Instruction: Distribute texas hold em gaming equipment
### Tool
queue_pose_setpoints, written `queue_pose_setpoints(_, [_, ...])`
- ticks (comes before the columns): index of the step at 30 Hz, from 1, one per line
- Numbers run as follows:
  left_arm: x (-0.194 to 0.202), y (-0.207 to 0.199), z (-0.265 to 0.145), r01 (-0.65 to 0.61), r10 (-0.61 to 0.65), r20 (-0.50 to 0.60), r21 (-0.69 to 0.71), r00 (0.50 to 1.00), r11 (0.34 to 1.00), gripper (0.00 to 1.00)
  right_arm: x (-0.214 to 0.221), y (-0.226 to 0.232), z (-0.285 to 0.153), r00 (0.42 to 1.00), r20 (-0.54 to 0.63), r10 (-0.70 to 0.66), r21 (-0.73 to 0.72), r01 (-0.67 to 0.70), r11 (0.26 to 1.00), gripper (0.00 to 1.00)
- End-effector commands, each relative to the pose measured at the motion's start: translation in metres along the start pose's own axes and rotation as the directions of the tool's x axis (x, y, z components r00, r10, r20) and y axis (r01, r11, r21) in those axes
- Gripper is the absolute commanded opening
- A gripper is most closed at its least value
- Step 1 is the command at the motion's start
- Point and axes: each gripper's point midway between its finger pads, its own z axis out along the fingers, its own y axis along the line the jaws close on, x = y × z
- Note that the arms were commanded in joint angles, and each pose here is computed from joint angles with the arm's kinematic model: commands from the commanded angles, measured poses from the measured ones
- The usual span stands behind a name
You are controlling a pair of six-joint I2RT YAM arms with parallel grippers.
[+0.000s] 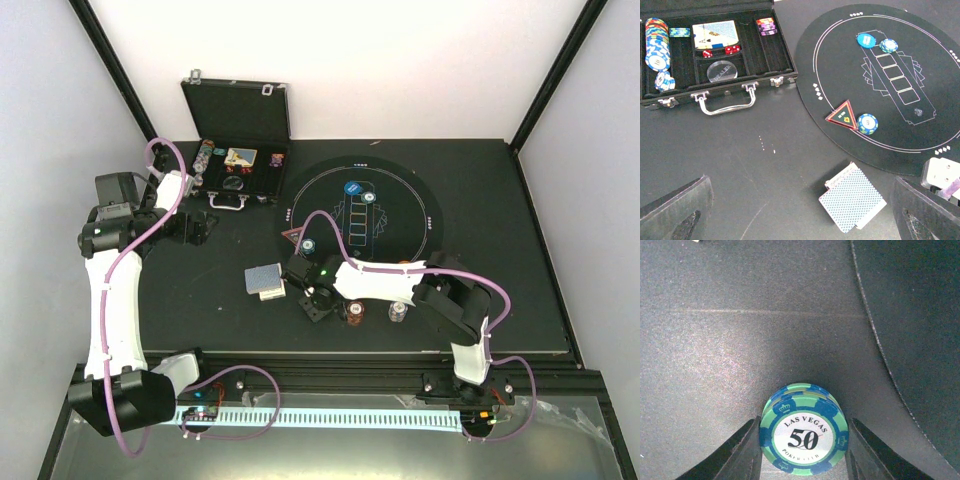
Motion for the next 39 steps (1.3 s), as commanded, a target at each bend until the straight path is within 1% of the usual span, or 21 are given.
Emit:
queue_pose_setpoints(1, [-0.002, -0.003, -0.007, 0.006, -0.006, 0.016, 0.001, 1.0, 1.0, 0.99, -0.009, 0.0, -0.004, 1.0, 0.027, -0.002, 0.016, 0.001, 1.0, 0.41])
queue_pose_setpoints(6, [-0.003, -0.002, -0.007, 0.009, -0.009, 0.017, -0.007, 1.0, 1.0, 0.99, -0.011, 0.0, -0.006, 0.999, 0.032, -0.002, 0.024, 0.002, 1.0, 0.31])
queue_pose_setpoints(12, [-0.003, -0.004, -0.008, 0.01, -0.01, 0.02, -0.001, 1.0, 1.0, 0.99, -0.017, -0.003, -0.017, 0.998, 0.057, -0.001, 0.036, -0.001, 0.999, 0.23])
queue_pose_setpoints(16, [-0.002, -0.003, -0.007, 0.01, -0.01, 0.017, 0.0, 1.0, 1.0, 0.99, -0.027, -0.018, -0.033, 0.996, 0.09, 0.023, 0.06, -0.029, 0.998, 0.2])
queue_pose_setpoints(19, [-0.002, -0.003, -0.007, 0.009, -0.009, 0.018, 0.0, 1.0, 1.0, 0.99, -0.034, -0.039, -0.043, 0.991, 0.114, 0.068, 0.072, -0.077, 0.994, 0.2])
queue_pose_setpoints(24, [-0.003, -0.003, -0.008, 0.004, -0.004, 0.021, -0.002, 1.0, 1.0, 0.99, -0.032, -0.093, -0.049, 0.978, 0.128, 0.162, 0.112, -0.177, 0.978, 0.19])
queue_pose_setpoints(28, [-0.004, -0.004, -0.008, 0.001, -0.001, 0.022, -0.004, 1.0, 1.0, 0.99, -0.017, -0.137, -0.044, 0.961, 0.117, 0.25, 0.15, -0.266, 0.952, 0.19])
queue_pose_setpoints(32, [-0.005, -0.004, -0.008, 0.002, -0.002, 0.024, -0.001, 1.0, 1.0, 0.99, 0.001, -0.172, -0.037, 0.938, 0.11, 0.328, 0.176, -0.343, 0.923, 0.19])
queue_pose_setpoints(35, [-0.005, -0.004, -0.007, 0.005, -0.005, 0.024, 0.003, 1.0, 1.0, 0.99, 0.01, -0.189, -0.031, 0.924, 0.105, 0.368, 0.193, -0.382, 0.904, 0.19])
queue_pose_setpoints(39, [-0.005, -0.004, -0.007, 0.003, -0.003, 0.024, 0.005, 1.0, 1.0, 0.99, 0.016, -0.198, -0.022, 0.914, 0.095, 0.394, 0.191, -0.405, 0.894, 0.19])
